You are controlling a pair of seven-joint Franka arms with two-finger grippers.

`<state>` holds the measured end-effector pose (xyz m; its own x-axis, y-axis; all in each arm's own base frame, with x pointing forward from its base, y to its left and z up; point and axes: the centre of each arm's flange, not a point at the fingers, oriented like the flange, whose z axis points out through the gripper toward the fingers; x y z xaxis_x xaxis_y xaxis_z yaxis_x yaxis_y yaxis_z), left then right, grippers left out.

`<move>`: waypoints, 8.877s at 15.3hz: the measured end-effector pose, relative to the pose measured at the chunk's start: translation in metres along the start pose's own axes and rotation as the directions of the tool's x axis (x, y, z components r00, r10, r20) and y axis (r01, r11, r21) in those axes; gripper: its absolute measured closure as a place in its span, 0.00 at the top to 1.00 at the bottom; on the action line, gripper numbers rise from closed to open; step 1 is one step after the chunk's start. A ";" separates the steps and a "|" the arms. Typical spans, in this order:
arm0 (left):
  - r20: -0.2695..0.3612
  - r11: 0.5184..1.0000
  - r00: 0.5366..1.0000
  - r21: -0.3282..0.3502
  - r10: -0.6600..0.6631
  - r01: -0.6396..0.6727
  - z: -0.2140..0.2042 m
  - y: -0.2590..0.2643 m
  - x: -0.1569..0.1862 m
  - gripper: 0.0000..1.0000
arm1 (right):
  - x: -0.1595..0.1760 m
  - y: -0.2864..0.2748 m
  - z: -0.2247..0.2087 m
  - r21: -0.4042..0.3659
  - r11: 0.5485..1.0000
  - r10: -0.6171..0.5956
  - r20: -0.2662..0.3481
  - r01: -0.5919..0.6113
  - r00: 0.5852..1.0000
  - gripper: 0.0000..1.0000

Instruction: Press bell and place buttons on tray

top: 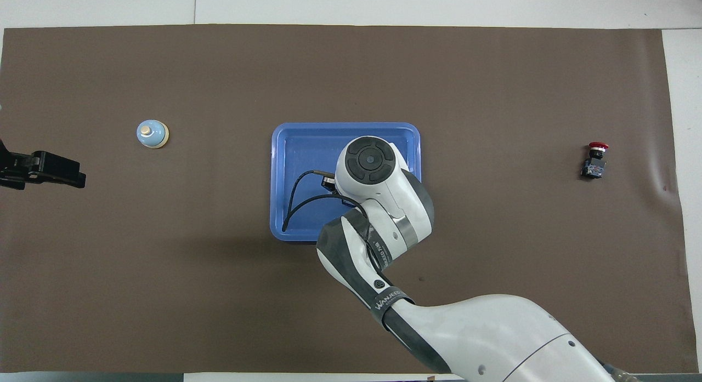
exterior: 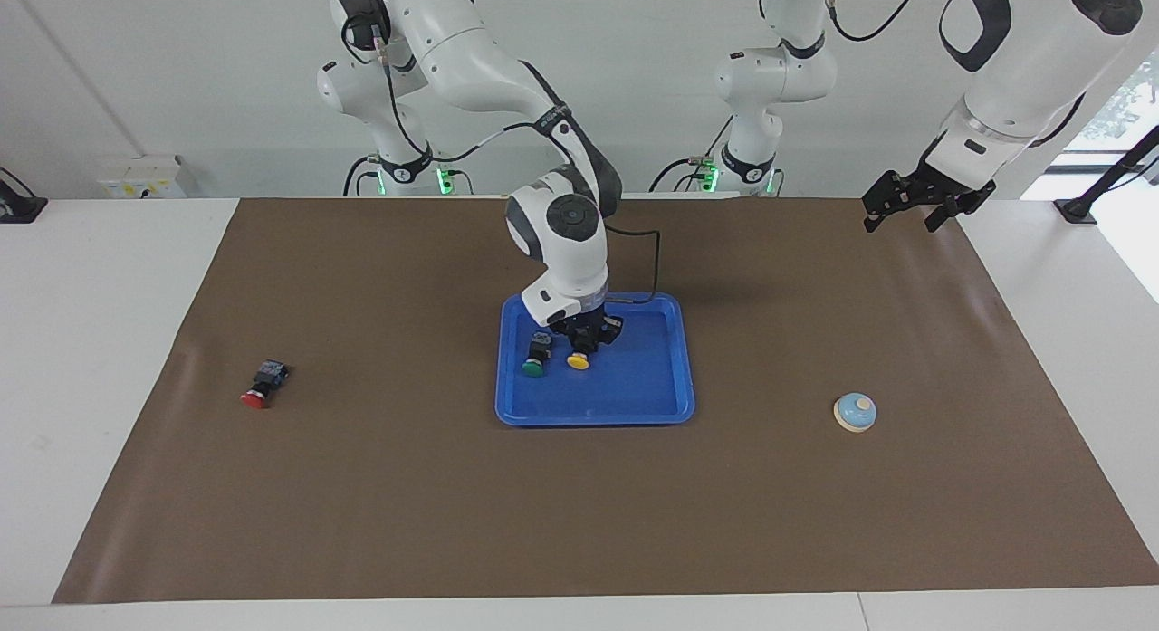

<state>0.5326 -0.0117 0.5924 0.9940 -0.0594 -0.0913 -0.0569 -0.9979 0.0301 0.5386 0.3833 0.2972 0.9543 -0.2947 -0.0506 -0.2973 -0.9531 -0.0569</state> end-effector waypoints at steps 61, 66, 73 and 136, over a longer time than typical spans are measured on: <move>0.000 1.000 1.000 0.000 0.000 0.000 0.000 0.000 0.000 1.00 | 0.195 0.472 -0.033 -0.120 0.993 -0.012 -0.140 -0.004 0.990 0.43; 0.000 1.000 1.000 0.000 0.000 0.000 0.000 0.000 0.000 1.00 | 0.199 0.404 -0.083 -0.113 0.992 -0.060 -0.052 0.054 0.997 0.43; 0.000 1.000 1.000 0.000 0.000 0.000 0.000 0.000 0.000 1.00 | 0.166 0.258 -0.143 -0.095 0.995 -0.027 -0.013 0.026 1.000 0.43; -0.214 1.000 0.977 0.015 -0.005 0.009 0.225 -0.013 0.156 0.01 | 0.151 0.341 -0.319 -0.032 0.960 -0.277 0.021 0.277 0.961 1.00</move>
<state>0.6675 -0.0131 0.3536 0.9912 -0.0476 0.1234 -0.0498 -0.9987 0.0143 0.5913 -0.0083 0.5880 0.9984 -0.0179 -0.0537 -0.0199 -0.9991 -0.0365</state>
